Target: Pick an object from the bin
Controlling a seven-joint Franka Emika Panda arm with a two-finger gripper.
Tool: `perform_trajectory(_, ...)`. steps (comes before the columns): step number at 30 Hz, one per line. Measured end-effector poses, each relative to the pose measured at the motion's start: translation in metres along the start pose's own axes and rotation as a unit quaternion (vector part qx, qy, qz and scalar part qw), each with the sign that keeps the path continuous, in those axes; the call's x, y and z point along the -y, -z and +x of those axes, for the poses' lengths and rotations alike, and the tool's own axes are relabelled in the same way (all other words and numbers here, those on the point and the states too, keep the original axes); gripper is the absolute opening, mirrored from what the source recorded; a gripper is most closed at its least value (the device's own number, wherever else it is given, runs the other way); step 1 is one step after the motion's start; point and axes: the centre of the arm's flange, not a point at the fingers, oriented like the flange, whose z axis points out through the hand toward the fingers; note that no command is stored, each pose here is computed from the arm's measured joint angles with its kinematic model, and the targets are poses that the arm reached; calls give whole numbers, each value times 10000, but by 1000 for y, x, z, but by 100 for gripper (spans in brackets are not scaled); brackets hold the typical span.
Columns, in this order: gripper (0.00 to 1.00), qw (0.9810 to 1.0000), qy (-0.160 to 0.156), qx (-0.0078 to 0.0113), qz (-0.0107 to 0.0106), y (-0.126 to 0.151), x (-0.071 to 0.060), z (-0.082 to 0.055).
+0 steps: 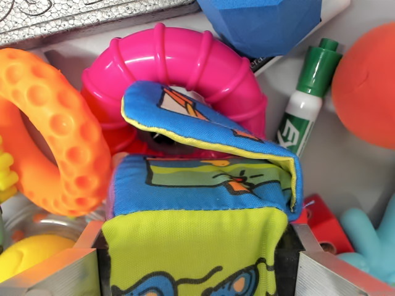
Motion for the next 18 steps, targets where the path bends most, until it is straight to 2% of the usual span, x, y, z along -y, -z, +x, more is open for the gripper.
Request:
perform_trajectory(7,0,10000,1,-11,4,9,0,0)
perform_trajectory(13,0,10000,2,-8,-2,22,0,0)
perform_trajectory(18,0,10000,3,-13,-3,35,0,0)
